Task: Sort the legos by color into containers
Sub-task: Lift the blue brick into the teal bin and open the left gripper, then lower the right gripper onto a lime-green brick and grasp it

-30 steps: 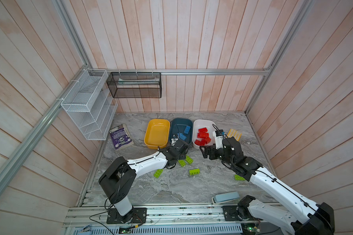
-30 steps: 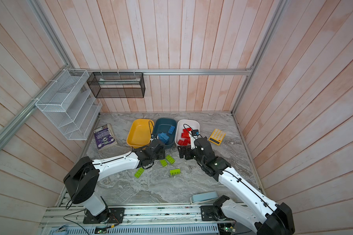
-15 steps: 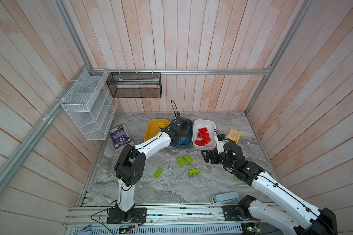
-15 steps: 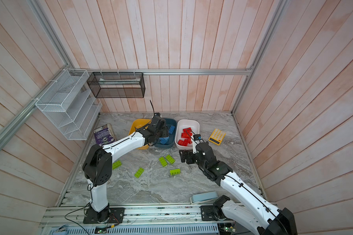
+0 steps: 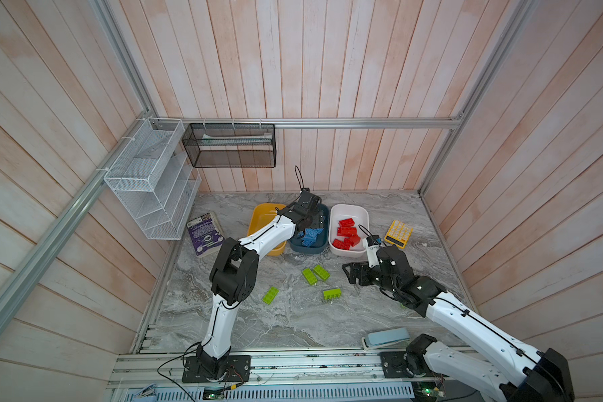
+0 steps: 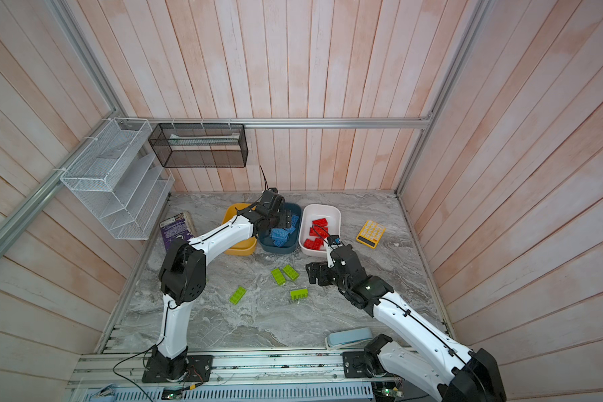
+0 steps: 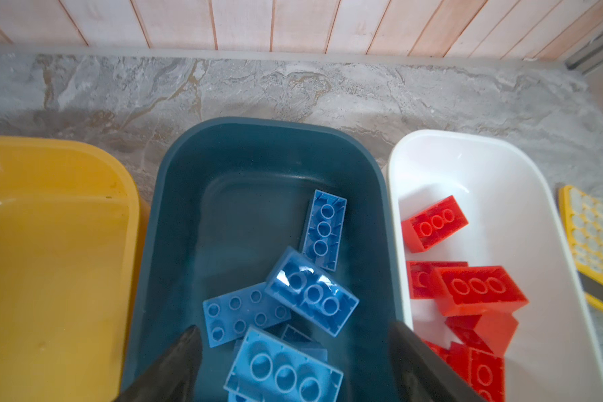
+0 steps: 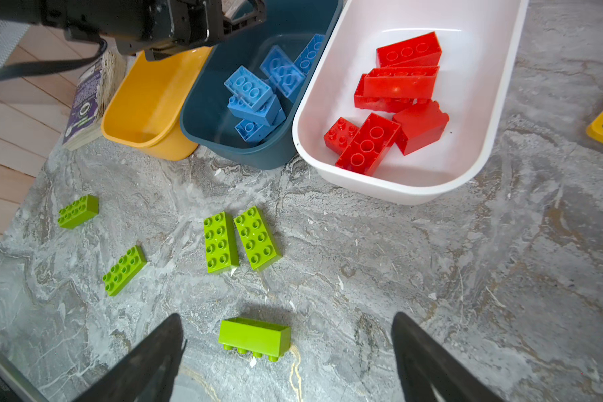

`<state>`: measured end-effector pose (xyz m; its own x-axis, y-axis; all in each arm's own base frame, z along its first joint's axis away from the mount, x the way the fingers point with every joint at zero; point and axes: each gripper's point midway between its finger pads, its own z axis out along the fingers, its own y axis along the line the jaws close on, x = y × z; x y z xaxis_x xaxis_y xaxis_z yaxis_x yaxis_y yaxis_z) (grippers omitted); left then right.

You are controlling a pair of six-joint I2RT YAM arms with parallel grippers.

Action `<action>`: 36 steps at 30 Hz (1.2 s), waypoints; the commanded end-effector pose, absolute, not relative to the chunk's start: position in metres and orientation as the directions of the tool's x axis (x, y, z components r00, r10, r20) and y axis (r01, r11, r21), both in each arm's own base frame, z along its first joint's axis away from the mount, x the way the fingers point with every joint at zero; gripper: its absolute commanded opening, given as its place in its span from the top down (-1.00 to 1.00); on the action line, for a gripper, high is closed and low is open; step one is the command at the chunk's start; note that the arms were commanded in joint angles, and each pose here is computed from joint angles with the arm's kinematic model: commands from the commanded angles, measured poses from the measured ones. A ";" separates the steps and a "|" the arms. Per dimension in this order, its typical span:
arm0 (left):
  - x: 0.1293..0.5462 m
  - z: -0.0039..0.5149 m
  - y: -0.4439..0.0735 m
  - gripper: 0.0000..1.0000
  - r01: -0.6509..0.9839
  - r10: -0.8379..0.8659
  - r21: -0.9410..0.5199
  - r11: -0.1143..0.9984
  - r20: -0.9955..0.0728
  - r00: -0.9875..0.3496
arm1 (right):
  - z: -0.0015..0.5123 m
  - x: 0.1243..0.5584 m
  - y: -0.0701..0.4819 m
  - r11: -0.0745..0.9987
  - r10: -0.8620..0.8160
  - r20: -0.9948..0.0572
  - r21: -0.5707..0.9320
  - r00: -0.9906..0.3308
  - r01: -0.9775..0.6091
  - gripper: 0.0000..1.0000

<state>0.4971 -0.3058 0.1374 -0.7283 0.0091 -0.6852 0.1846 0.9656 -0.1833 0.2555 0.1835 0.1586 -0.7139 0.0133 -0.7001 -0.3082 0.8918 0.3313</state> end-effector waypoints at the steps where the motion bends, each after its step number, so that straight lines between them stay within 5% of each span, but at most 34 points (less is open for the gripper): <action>1: 0.489 0.180 -0.302 -0.80 0.218 0.006 -0.198 0.956 -0.727 -0.687 | 0.144 0.250 0.190 0.890 -0.042 -0.665 0.314 -0.746 -0.330 -0.82; 11: 0.412 0.259 -0.253 -0.87 0.259 -0.079 -0.274 0.926 -0.813 -0.577 | 0.108 0.262 0.236 0.873 -0.210 -0.596 0.243 -0.775 -0.424 -0.75; 23: 0.309 0.245 -0.179 -0.88 0.221 -0.143 -0.316 0.923 -0.812 -0.565 | 0.066 0.285 0.262 0.878 -0.314 -0.548 0.142 -0.775 -0.457 -0.59; 36: 0.276 0.239 -0.135 -0.89 0.154 -0.102 -0.224 0.962 -0.823 -0.558 | 0.035 0.292 0.272 0.875 -0.367 -0.494 0.105 -0.788 -0.473 -0.29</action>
<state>0.2826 -0.1473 0.2563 -0.5298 -0.1387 -0.8367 0.1854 0.9438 -0.2738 0.2849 0.2646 0.0300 -0.8076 -0.3556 -0.4705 -0.4595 0.8795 0.1239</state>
